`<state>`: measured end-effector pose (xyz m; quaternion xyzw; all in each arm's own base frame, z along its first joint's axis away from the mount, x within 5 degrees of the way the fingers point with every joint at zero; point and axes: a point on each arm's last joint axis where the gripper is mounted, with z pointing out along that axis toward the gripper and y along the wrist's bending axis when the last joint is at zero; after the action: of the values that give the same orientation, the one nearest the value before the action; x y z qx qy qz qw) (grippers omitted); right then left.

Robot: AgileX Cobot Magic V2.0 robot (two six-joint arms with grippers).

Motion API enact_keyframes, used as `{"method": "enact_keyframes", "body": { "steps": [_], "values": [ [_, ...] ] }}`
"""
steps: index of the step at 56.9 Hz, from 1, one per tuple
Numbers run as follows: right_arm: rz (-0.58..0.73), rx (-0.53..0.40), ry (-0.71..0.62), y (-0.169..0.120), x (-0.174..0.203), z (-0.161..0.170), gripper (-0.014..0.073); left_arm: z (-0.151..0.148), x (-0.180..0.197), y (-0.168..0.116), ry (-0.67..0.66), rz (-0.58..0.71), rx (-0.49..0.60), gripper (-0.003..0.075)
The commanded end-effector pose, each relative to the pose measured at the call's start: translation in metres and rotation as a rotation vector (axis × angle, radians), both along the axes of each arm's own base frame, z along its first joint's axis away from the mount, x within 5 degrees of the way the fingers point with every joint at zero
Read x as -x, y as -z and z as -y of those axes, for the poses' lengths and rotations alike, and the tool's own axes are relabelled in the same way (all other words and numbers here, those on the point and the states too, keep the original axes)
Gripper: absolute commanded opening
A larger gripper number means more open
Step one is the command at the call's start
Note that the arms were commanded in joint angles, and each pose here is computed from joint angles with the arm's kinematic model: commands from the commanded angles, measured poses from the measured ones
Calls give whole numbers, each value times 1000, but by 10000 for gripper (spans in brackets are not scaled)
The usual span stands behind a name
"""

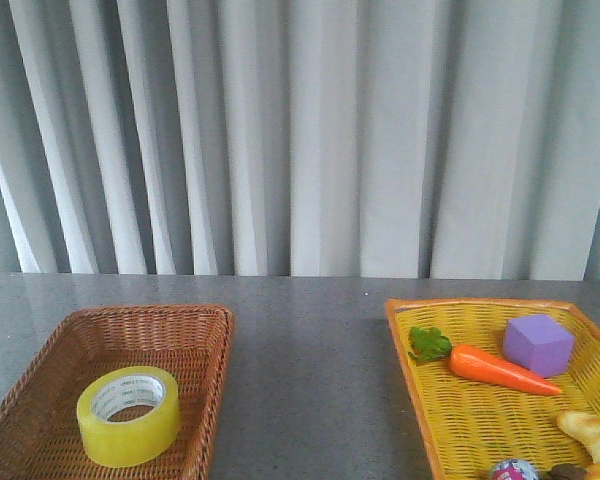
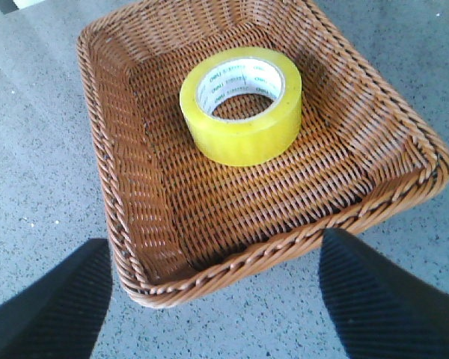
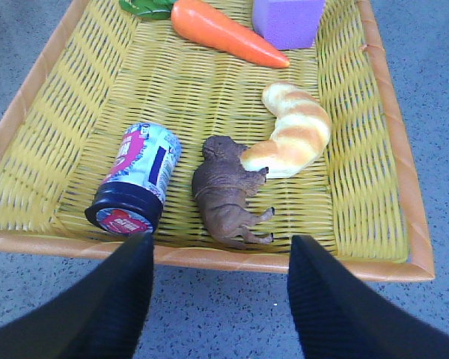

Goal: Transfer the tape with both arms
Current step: 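Open the left gripper and withdraw it from the brown basket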

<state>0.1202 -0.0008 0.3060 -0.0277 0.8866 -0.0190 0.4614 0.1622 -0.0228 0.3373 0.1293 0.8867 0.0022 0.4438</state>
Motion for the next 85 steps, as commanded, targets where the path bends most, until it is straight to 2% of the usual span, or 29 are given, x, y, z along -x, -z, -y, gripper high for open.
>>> {"method": "enact_keyframes", "body": {
  "steps": [1,47,52,57,74,78,85],
  "values": [
    [94,11,3,-14,-3,1,393,0,-1,-11,-6,104,28,560],
    [99,9,3,-14,-3,1,388,0,-1,-11,-6,103,28,553],
    [95,9,3,-14,-3,1,351,0,-1,-11,-6,103,28,507],
    [94,9,3,-14,-3,1,283,0,-1,-11,-6,103,28,428],
    [94,9,3,-14,-3,1,-13,0,-1,-11,-6,103,28,68],
    [94,9,3,-14,-3,1,-9,0,-1,-11,-6,103,28,-7],
    [93,9,3,-14,-3,1,-8,0,-1,-11,-6,99,27,-7]
  ]
}}
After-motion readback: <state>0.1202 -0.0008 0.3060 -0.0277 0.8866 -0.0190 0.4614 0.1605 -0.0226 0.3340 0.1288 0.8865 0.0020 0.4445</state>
